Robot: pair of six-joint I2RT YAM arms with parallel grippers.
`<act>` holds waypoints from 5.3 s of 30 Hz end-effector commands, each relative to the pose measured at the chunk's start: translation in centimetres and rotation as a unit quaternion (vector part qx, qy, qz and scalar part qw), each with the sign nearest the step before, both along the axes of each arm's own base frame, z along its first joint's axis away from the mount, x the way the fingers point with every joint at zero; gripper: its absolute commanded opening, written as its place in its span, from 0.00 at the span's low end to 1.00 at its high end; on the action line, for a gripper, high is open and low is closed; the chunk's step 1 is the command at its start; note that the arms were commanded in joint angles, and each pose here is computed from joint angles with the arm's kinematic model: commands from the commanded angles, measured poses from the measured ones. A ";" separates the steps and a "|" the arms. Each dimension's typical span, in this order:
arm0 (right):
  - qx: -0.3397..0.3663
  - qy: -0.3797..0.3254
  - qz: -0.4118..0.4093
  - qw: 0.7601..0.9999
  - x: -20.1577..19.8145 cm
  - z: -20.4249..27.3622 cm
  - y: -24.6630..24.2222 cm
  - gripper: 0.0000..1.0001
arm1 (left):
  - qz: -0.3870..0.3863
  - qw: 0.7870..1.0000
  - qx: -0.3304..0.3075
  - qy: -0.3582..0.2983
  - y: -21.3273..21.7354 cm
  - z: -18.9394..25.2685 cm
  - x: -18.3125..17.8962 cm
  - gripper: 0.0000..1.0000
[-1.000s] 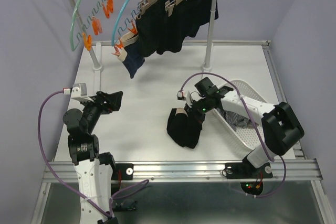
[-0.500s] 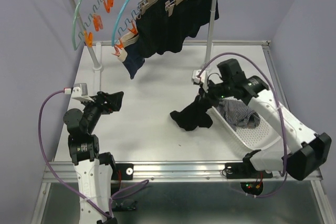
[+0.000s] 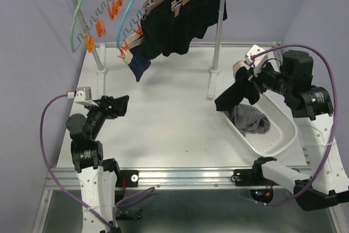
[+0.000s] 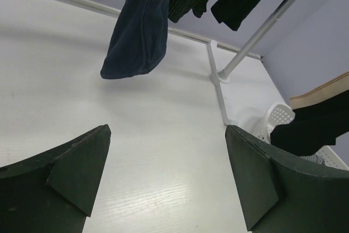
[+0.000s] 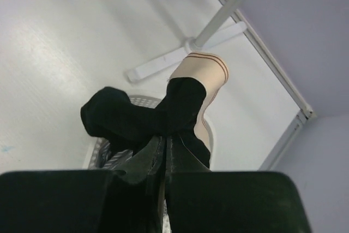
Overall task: Remove the underwear clipped to the hanger
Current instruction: Place the underwear in the bin, then pick up the hanger from the clothesline.
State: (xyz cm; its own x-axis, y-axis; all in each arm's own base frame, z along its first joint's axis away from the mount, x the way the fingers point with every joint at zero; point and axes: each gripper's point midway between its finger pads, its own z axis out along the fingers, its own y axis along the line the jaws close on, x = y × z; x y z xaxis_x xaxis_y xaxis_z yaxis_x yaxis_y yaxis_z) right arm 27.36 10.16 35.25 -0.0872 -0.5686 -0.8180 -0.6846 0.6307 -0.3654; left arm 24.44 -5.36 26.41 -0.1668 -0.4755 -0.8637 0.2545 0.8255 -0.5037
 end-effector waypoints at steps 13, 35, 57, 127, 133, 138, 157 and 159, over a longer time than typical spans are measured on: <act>-0.034 -0.083 -0.209 0.974 -0.5 3.0 -9.0 0.01 | -0.020 0.999 0.016 -0.035 -0.7 1.2 -0.2 0.98; -0.034 0.123 -0.159 0.979 -0.5 -18.1 -6.8 0.21 | -0.011 1.000 0.001 0.001 -0.8 0.2 0.7 0.99; 0.017 0.070 -0.119 0.990 -0.6 -14.1 -4.8 1.00 | -0.091 0.993 0.032 -0.069 -3.5 7.0 -1.3 0.98; 0.121 0.137 0.108 0.977 -6.0 -16.9 2.6 1.00 | 0.068 0.954 0.274 -0.100 -4.6 24.2 24.1 0.15; 0.121 0.136 0.106 0.978 -6.0 -16.8 2.6 1.00 | 0.076 0.955 0.260 -0.126 -4.5 25.9 23.3 0.00; 0.120 0.134 0.105 0.978 -6.0 -16.8 2.5 1.00 | 0.078 0.947 0.249 -0.189 -4.5 29.8 21.1 0.00; 0.123 0.133 0.106 0.978 -6.0 -16.6 2.5 1.00 | 0.189 0.897 0.303 -0.261 -0.1 31.3 16.7 0.00; 0.123 0.133 0.105 0.978 -6.0 -16.7 2.5 1.00 | 0.190 0.896 0.305 -0.261 -0.1 31.3 16.8 0.00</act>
